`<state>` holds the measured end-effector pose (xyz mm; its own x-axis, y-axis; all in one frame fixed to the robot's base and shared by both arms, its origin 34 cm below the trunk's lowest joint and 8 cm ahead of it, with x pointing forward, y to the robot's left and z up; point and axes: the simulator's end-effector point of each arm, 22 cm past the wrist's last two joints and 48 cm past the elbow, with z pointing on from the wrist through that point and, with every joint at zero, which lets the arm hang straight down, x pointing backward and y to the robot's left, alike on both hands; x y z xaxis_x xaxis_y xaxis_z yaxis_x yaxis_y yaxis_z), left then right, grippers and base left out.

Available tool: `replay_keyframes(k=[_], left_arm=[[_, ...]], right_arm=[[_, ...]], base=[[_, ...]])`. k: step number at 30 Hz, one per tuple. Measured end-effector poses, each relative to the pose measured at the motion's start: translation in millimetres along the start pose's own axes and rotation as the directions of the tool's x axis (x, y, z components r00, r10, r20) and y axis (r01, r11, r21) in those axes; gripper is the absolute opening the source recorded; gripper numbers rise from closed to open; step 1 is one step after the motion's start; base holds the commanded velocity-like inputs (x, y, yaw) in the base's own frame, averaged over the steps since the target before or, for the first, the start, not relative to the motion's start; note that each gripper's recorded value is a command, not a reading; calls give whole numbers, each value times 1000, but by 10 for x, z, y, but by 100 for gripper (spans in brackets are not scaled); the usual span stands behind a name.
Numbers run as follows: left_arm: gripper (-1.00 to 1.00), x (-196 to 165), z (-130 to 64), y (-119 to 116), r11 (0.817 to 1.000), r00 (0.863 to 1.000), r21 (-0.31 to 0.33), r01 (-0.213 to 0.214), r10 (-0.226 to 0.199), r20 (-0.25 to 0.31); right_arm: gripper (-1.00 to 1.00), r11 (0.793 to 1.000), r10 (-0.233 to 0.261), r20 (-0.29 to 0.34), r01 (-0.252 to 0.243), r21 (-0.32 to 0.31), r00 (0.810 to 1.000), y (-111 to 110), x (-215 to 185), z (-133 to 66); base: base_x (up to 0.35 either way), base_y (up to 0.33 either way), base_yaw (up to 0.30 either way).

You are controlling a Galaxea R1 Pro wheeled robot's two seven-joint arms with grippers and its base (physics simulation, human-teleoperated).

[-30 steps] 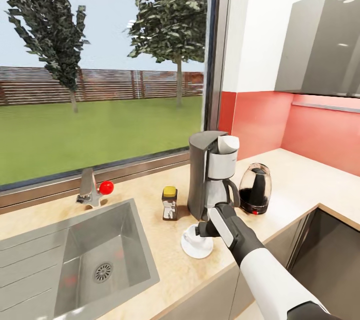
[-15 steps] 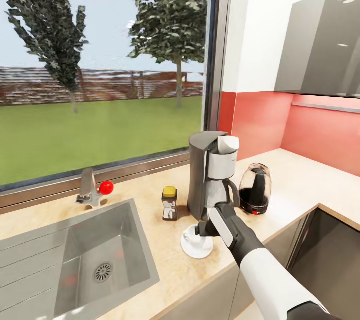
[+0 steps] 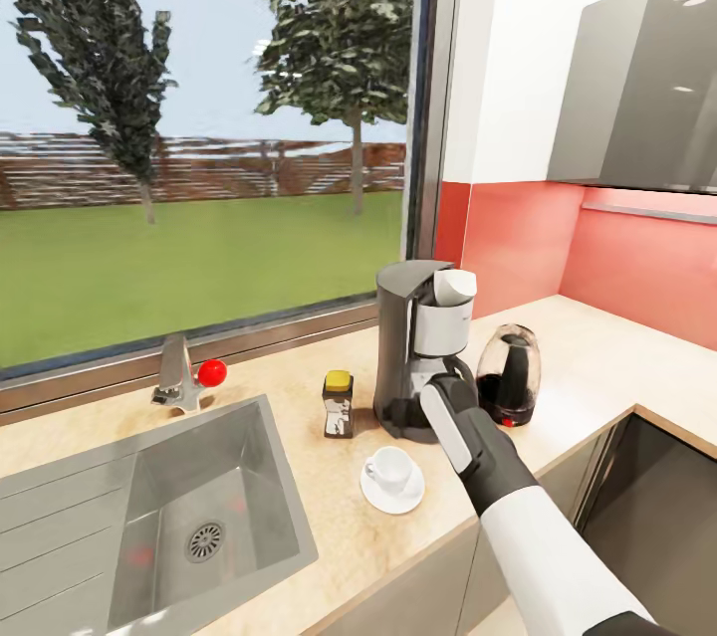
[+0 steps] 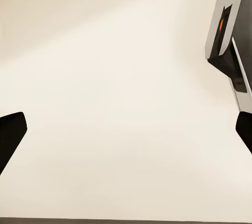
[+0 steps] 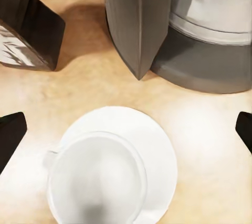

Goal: Set up a coffee station on the kitchen countertop: keep the coffee maker on the countertop, move the bottle of coffee from the kitchen shelf to the counter next to the coffee maker, place a paper coffee filter on top of the coffee maker, put the saucer next to the coffee maker with the coffee cup on the saucer, and place the electric kettle next to the coffee maker.

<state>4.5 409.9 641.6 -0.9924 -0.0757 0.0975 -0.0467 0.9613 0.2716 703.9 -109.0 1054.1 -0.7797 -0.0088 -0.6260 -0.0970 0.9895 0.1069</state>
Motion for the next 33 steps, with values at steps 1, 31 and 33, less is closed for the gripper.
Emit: replay_keyframes(k=[1,31,33], left_arm=[[100,-1,0,0,1000,1000,0,0,0,0],[100,-115,12,-45,1000,1000,7,8,-9,29],[100,-125,13,-47,1000,999,6,9,-9,32]], right_arm=[[100,1000,0,2,0,0,1000,2,-5,-3],[100,1000,-8,30,8,0,1000,23,-97,-139],[100,1000,-9,31,8,1,999,23,-99,-149]], base=[[0,0,0],[-49,-82,0],[-24,-270,0]])
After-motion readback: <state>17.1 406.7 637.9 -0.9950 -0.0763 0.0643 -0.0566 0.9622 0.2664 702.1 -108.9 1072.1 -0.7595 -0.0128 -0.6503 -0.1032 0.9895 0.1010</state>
